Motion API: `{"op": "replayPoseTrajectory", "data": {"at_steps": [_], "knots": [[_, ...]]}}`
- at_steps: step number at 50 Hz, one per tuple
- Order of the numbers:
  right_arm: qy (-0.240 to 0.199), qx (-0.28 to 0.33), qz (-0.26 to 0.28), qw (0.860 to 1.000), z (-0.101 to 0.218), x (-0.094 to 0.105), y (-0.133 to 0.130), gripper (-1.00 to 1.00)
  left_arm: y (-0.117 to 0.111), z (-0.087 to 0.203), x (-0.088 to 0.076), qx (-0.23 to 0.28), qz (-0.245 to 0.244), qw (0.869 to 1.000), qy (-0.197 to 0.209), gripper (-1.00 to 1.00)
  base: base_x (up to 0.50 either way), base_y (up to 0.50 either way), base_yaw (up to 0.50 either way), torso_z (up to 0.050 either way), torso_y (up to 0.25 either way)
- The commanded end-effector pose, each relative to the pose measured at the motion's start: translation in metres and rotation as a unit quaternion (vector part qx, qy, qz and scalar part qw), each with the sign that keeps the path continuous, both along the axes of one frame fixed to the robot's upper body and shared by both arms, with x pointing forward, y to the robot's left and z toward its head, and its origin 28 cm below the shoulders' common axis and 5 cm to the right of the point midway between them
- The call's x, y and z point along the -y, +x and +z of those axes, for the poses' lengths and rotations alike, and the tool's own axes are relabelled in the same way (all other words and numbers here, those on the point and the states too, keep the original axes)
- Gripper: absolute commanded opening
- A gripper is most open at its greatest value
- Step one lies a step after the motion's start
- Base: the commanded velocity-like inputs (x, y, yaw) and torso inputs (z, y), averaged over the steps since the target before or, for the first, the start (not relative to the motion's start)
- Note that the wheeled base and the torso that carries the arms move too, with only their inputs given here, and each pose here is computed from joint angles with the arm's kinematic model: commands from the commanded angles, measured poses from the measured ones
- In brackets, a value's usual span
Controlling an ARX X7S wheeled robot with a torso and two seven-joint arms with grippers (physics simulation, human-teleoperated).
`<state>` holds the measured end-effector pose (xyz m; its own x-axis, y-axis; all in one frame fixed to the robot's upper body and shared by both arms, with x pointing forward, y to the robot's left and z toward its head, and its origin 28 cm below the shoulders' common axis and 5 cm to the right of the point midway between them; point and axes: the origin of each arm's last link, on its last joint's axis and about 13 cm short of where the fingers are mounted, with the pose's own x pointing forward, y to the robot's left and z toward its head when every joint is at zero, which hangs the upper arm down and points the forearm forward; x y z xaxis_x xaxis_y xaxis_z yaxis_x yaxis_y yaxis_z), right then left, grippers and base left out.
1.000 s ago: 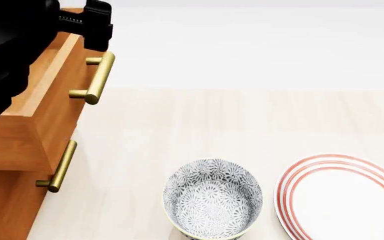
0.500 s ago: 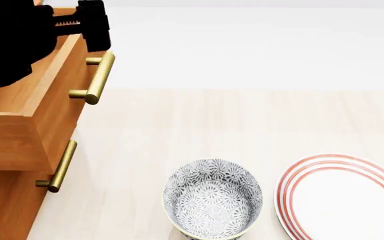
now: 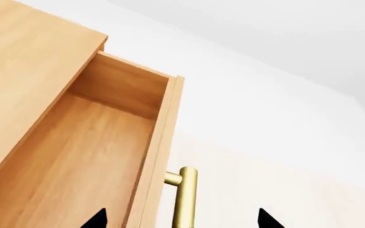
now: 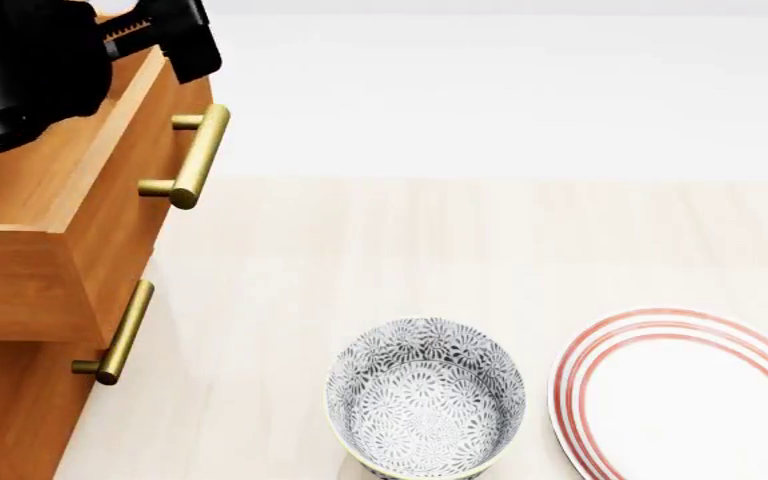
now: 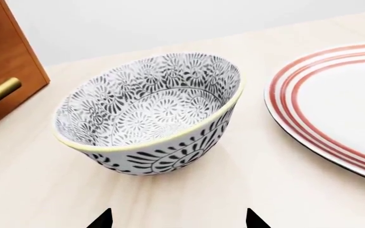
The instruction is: Open the top drawer of the cabinet.
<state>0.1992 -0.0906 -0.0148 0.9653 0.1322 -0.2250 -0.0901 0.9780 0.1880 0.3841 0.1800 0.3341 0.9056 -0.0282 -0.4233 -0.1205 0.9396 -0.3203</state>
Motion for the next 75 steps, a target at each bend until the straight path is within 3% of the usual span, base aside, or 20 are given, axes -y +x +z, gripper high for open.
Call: {"op": "replayPoseTrajectory", "data": {"at_steps": [1, 10, 25, 40, 59, 75], "knots": [[0.006, 0.007, -0.001, 1.000, 0.001, -0.001, 0.003, 1.00, 0.007, 0.005, 0.003, -0.009, 0.017, 0.998, -0.054, 1.00, 0.00, 0.00, 0.00, 0.000, 0.000], [0.008, 0.005, -0.004, 1.000, 0.002, -0.001, 0.004, 1.00, 0.012, 0.007, -0.001, -0.012, 0.032, 0.997, -0.063, 1.00, 0.00, 0.00, 0.00, 0.000, 0.000], [0.007, 0.005, -0.001, 1.000, 0.002, -0.001, 0.002, 1.00, 0.015, 0.004, 0.000, -0.065, 0.044, 0.986, -0.144, 1.00, 0.00, 0.00, 0.00, 0.000, 0.000], [0.007, 0.003, 0.001, 1.000, 0.003, -0.002, 0.002, 1.00, 0.017, 0.008, -0.003, -0.069, 0.049, 0.982, -0.167, 1.00, 0.00, 0.00, 0.00, 0.000, 0.000], [0.009, 0.002, 0.002, 1.000, 0.000, -0.001, 0.002, 1.00, 0.021, -0.017, -0.002, -0.092, 0.057, 0.981, -0.161, 1.00, 0.00, 0.00, 0.00, 0.000, 0.000], [0.008, 0.004, 0.003, 1.000, 0.000, -0.001, 0.001, 1.00, 0.017, -0.025, 0.013, -0.104, 0.023, 0.982, -0.154, 1.00, 0.00, 0.00, 0.00, 0.000, 0.000]]}}
